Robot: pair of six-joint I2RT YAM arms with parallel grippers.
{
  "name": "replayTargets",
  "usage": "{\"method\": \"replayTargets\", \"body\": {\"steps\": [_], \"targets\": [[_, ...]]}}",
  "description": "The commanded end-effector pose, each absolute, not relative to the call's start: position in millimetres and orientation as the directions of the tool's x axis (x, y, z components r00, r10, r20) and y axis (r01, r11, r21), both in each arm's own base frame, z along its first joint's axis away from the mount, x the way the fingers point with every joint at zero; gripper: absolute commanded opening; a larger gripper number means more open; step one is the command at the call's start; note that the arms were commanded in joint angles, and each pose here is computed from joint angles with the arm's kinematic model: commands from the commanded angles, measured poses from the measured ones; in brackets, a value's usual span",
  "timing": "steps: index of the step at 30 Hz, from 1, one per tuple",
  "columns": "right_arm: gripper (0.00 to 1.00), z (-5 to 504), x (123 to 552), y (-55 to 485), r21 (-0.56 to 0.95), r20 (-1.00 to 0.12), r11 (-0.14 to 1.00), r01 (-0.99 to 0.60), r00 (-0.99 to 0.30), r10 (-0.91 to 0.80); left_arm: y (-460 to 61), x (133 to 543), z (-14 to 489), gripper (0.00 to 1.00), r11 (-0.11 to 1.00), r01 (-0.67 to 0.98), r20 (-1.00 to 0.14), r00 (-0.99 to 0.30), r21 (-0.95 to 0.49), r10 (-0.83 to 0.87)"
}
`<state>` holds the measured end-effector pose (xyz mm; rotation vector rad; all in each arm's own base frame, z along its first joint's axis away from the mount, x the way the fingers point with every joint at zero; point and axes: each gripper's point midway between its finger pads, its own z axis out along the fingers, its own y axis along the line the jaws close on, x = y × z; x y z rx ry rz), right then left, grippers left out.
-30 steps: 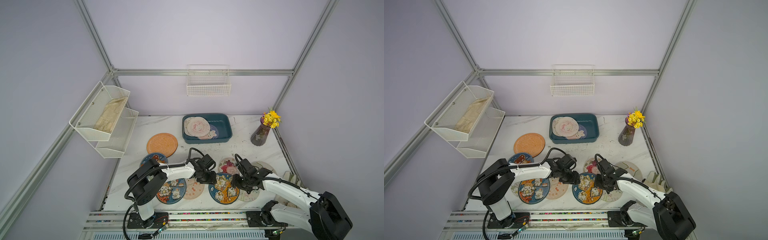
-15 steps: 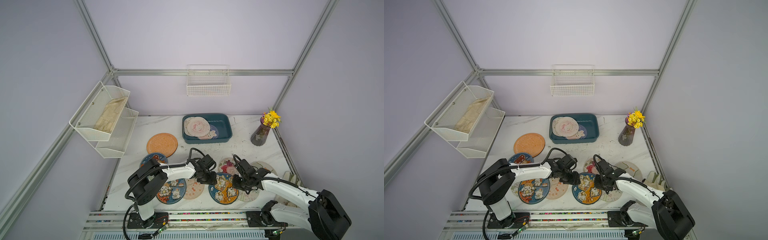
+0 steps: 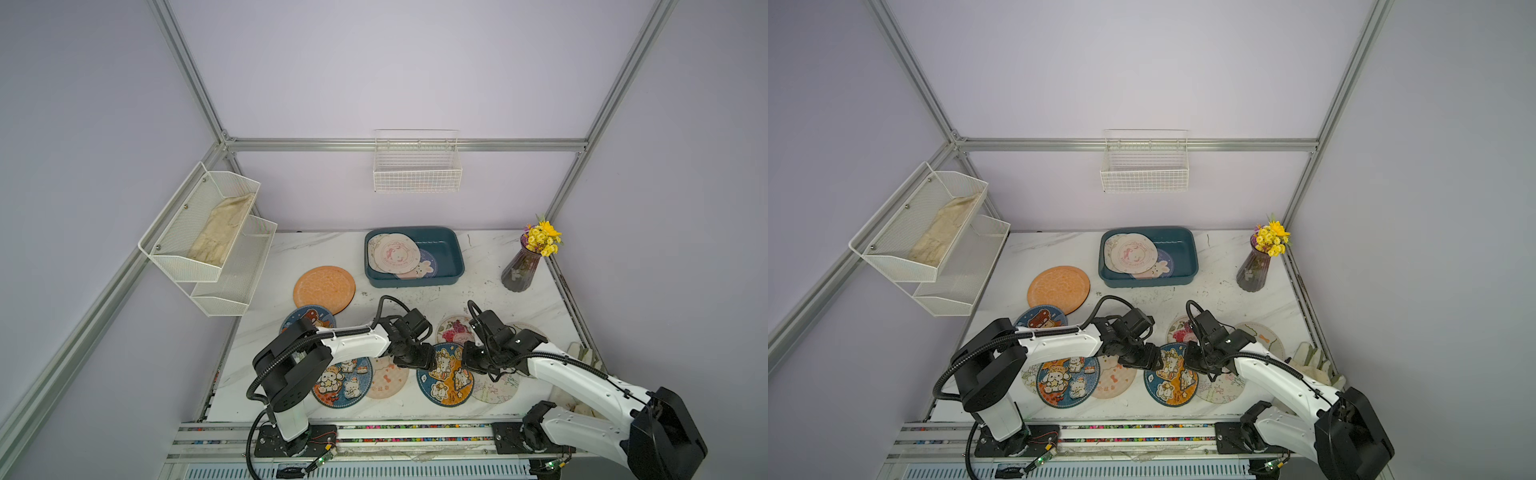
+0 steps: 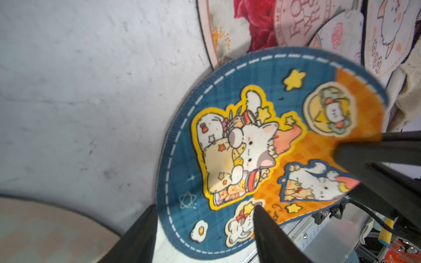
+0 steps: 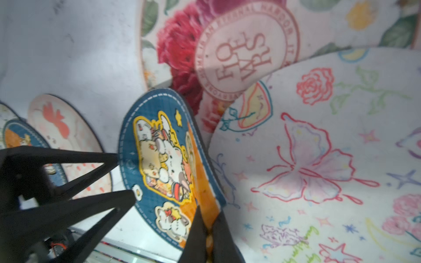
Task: Put the coasters into the storage box
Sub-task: Pick up the coaster from the center of the board.
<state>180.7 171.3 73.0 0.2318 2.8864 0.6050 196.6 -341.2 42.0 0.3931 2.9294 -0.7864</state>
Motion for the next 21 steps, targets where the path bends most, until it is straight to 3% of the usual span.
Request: {"method": "replayTargets", "body": {"steps": [1,8,15,21], "targets": [[0.02,100.5,185.1,183.1,0.445,-0.163,0.893,0.066,-0.975,0.153,-343.1,217.8,82.7,0.75,0.809,0.284,-0.228,-0.955,-0.514,0.191],[0.02,150.3,215.7,211.6,0.495,-0.225,0.869,-0.014,-0.968,0.113,-319.5,243.1,117.7,0.87,0.806,0.254,-0.286,-0.952,-0.534,0.110],[0.02,191.3,262.0,246.5,0.524,-0.308,0.846,-0.091,-0.947,0.088,-284.7,262.3,134.5,0.91,0.819,0.198,-0.315,-0.949,-0.538,0.022],[0.01,201.6,315.1,283.1,0.496,-0.367,0.849,-0.185,-0.930,0.012,-258.1,271.9,139.1,1.00,0.829,0.149,-0.327,-0.944,-0.539,-0.043]]}}
